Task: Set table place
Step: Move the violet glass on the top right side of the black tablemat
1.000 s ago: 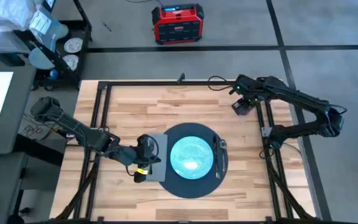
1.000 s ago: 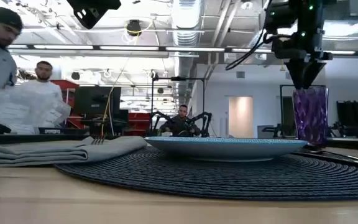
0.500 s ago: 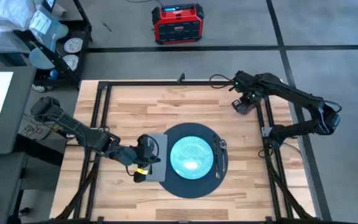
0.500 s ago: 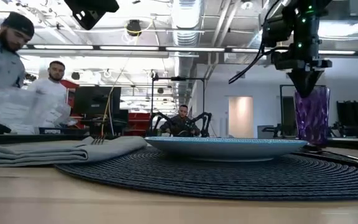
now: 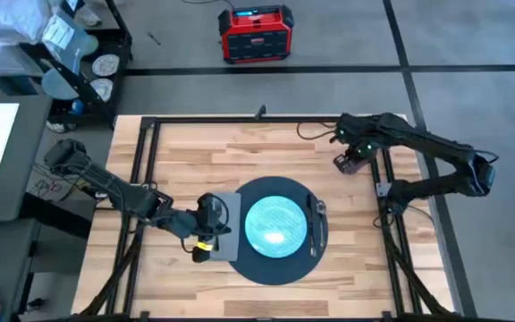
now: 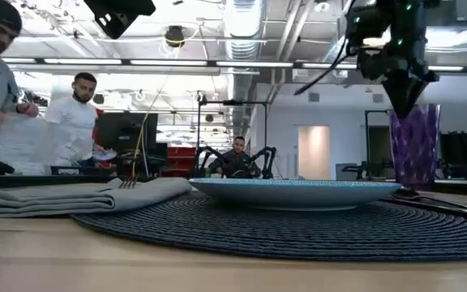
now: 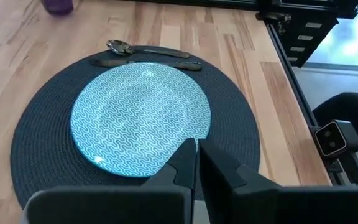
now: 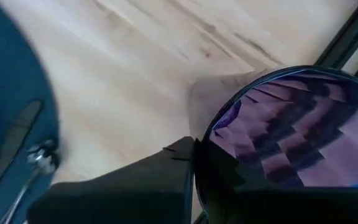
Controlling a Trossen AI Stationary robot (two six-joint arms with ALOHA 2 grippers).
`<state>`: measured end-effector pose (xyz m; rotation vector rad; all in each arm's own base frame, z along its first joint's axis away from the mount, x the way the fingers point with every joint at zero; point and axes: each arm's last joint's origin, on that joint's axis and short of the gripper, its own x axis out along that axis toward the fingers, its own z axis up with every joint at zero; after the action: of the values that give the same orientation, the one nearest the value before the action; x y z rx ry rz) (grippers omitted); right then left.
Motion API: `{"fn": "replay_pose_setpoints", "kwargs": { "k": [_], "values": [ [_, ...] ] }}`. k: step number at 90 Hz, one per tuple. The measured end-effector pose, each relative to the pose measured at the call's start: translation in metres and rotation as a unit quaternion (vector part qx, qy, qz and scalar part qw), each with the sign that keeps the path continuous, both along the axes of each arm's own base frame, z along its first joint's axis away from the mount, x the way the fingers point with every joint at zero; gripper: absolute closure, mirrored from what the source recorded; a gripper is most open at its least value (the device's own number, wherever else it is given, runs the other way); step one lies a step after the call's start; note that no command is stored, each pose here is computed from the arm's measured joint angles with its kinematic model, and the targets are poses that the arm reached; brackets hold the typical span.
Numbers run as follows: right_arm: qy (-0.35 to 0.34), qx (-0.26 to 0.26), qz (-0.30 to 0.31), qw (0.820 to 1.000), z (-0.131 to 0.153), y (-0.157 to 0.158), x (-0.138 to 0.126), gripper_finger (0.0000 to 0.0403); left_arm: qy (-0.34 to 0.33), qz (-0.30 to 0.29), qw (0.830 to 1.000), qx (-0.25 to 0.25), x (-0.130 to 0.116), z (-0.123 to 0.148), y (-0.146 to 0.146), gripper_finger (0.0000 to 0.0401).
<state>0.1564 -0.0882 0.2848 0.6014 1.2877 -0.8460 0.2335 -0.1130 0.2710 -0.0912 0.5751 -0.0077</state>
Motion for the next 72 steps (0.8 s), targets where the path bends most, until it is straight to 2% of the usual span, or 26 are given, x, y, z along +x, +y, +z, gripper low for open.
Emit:
{"fn": "replay_pose_setpoints", "kwargs": {
  "k": [18, 32, 56, 72],
  "values": [
    [-0.033, 0.006, 0.018, 0.999, 0.007, 0.044, 0.007, 0.0402, 0.0, 0.0, 1.0, -0.001, 0.0, 0.0, 0.0, 0.0401],
    [-0.023, 0.013, 0.036, 0.999, 0.0, 0.07, 0.019, 0.0402, 0.0, 0.001, 1.0, -0.002, 0.0, 0.0, 0.0, 0.0401],
    [-0.02, 0.008, 0.051, 0.998, -0.011, 0.089, 0.038, 0.0403, 0.0, 0.007, 1.0, -0.011, 0.0, 0.0, 0.0, 0.0401],
    [-0.013, 0.009, 0.053, 0.998, -0.013, 0.093, 0.04, 0.0403, 0.0, 0.009, 1.0, -0.014, 0.0, 0.0, 0.0, 0.0401]
  ]
}}
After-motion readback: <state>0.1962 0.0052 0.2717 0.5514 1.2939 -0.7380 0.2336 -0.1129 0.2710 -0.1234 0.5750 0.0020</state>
